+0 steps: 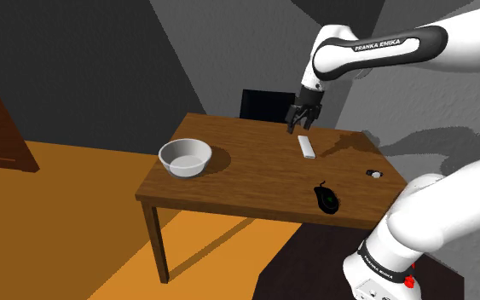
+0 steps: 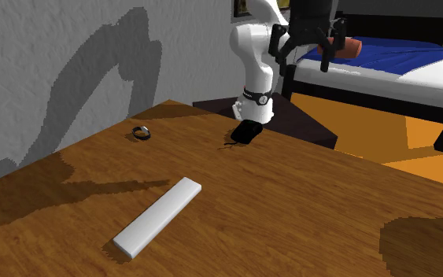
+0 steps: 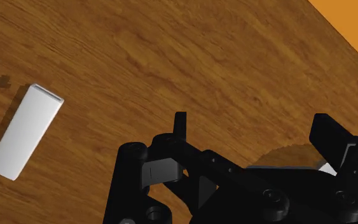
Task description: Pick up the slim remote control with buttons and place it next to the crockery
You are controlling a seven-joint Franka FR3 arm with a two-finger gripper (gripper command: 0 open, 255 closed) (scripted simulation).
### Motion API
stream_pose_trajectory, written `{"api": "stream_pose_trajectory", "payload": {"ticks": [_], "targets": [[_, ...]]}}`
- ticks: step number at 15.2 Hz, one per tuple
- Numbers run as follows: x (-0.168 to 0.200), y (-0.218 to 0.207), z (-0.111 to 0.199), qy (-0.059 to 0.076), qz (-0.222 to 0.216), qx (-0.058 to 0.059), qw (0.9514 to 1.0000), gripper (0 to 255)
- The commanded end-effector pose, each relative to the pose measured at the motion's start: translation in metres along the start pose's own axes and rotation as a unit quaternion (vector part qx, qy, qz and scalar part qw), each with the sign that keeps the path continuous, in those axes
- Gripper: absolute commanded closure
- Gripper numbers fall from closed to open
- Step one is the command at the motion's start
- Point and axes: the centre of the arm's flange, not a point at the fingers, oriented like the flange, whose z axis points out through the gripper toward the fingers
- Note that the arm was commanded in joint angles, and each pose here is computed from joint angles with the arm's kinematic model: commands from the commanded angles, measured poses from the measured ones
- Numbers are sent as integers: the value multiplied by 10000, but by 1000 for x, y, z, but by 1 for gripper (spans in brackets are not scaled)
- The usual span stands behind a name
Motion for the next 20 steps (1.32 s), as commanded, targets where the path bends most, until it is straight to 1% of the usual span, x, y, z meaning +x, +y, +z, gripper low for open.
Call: {"api": "stream_pose_trajectory", "payload": {"ticks": [1, 5, 10, 15, 20], "targets": [[14, 23, 13, 3, 151, -37, 9999, 0], [41, 59, 38, -1, 446, -103, 9990, 0], [71, 106, 69, -5, 815, -186, 9965, 0], [98, 157, 99, -9, 1182, -269, 9926, 0], [121, 209, 129, -14, 1548, -351, 9873, 0]]}}
